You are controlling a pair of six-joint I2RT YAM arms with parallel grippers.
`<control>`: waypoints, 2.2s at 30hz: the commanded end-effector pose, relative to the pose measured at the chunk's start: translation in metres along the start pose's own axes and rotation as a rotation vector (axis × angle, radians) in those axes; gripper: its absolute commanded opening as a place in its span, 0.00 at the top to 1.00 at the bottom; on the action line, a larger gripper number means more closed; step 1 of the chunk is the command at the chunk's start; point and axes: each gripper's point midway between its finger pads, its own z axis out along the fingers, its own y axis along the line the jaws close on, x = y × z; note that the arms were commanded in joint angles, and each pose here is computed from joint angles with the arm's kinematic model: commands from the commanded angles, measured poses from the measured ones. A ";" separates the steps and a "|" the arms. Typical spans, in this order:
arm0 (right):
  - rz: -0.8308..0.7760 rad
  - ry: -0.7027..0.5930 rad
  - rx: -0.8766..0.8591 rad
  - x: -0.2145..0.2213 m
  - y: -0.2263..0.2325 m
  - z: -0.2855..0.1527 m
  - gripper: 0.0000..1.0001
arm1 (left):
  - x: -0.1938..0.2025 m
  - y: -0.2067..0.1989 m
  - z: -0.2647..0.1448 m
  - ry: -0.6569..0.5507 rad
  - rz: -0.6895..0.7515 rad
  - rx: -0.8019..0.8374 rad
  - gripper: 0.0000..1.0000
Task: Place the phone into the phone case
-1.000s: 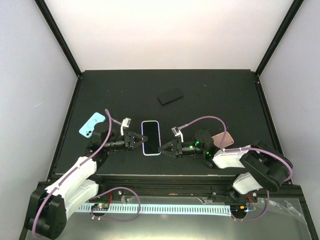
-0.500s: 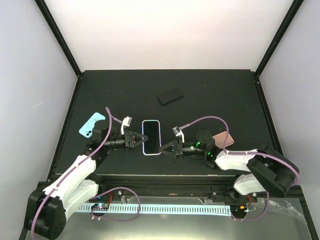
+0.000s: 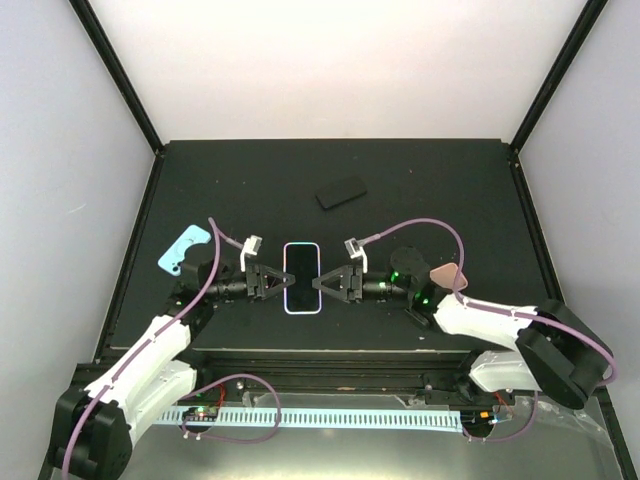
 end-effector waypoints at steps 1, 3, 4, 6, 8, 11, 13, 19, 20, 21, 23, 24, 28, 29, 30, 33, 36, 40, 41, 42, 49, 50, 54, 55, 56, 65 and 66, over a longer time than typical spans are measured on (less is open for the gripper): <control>-0.077 -0.040 0.056 -0.021 0.009 0.006 0.42 | 0.006 -0.021 -0.004 0.033 0.071 0.080 0.94; -0.094 -0.049 0.055 -0.027 0.014 0.009 0.42 | 0.008 -0.021 -0.004 0.040 0.067 0.082 0.94; -0.098 -0.053 0.057 -0.030 0.015 0.011 0.42 | 0.008 -0.021 -0.004 0.045 0.066 0.084 0.94; -0.105 -0.053 0.050 -0.034 0.019 0.014 0.48 | 0.008 -0.023 -0.004 0.051 0.069 0.087 0.94; -0.106 -0.055 0.046 -0.036 0.020 0.015 0.59 | 0.008 -0.023 -0.004 0.056 0.071 0.082 0.94; -0.075 -0.072 0.060 -0.038 0.015 0.015 0.75 | 0.007 -0.015 -0.003 0.048 0.051 0.030 0.94; -0.060 -0.072 0.060 -0.036 0.012 0.014 0.82 | 0.006 -0.004 -0.004 0.039 0.016 -0.032 0.93; -0.029 -0.088 0.067 -0.038 0.006 0.012 0.91 | 0.004 0.013 -0.004 0.033 -0.037 -0.131 0.71; -0.022 -0.088 0.070 -0.038 0.004 0.011 0.91 | 0.003 0.013 -0.004 0.032 -0.039 -0.135 0.65; -0.020 -0.090 0.072 -0.038 0.003 0.010 0.91 | 0.002 0.014 -0.004 0.029 -0.042 -0.142 0.60; -0.015 -0.102 0.079 -0.040 0.000 0.006 0.91 | 0.001 0.013 -0.005 0.024 -0.039 -0.151 0.50; -0.013 -0.111 0.081 -0.042 -0.001 0.004 0.91 | 0.000 0.013 -0.006 0.017 -0.037 -0.159 0.46; -0.015 -0.144 0.106 -0.049 -0.009 -0.008 0.92 | -0.003 0.016 -0.009 -0.004 -0.024 -0.203 0.29; -0.015 -0.151 0.115 -0.051 -0.011 -0.011 0.92 | -0.004 0.018 -0.011 -0.012 -0.022 -0.226 0.24; -0.014 -0.157 0.128 -0.054 -0.014 -0.015 0.92 | -0.004 0.021 -0.012 -0.017 -0.017 -0.249 0.13; -0.017 -0.197 0.187 -0.068 -0.030 -0.031 0.92 | -0.005 0.030 -0.017 -0.034 0.000 -0.315 0.01; -0.024 -0.230 0.306 -0.086 -0.057 -0.050 0.92 | -0.006 0.041 -0.020 -0.038 -0.007 -0.374 0.01; -0.033 -0.266 0.438 -0.114 -0.086 -0.074 0.92 | -0.003 0.060 -0.021 -0.019 -0.051 -0.439 0.01; -0.032 -0.276 0.460 -0.122 -0.092 -0.079 0.92 | -0.002 0.066 -0.021 -0.016 -0.066 -0.459 0.01; -0.026 -0.284 0.486 -0.130 -0.100 -0.084 0.92 | 0.000 0.073 -0.023 -0.014 -0.082 -0.490 0.01; 0.033 -0.317 0.626 -0.178 -0.159 -0.111 0.92 | -0.001 0.084 -0.032 -0.016 -0.063 -0.577 0.01; 0.044 -0.328 0.624 -0.184 -0.164 -0.114 0.91 | -0.002 0.084 -0.033 -0.016 -0.059 -0.587 0.01; 0.075 -0.338 0.668 -0.206 -0.187 -0.123 0.90 | -0.004 0.084 -0.036 -0.017 -0.040 -0.618 0.01; 0.083 -0.339 0.669 -0.210 -0.191 -0.125 0.90 | -0.005 0.085 -0.037 -0.021 -0.033 -0.626 0.01; 0.093 -0.345 0.670 -0.214 -0.195 -0.127 0.90 | -0.006 0.086 -0.038 -0.021 -0.032 -0.636 0.01; 0.173 -0.418 0.732 -0.229 -0.242 -0.147 0.90 | -0.007 0.087 -0.040 -0.024 -0.035 -0.654 0.01; 0.178 -0.418 0.738 -0.230 -0.245 -0.149 0.89 | -0.007 0.087 -0.040 -0.028 -0.035 -0.655 0.01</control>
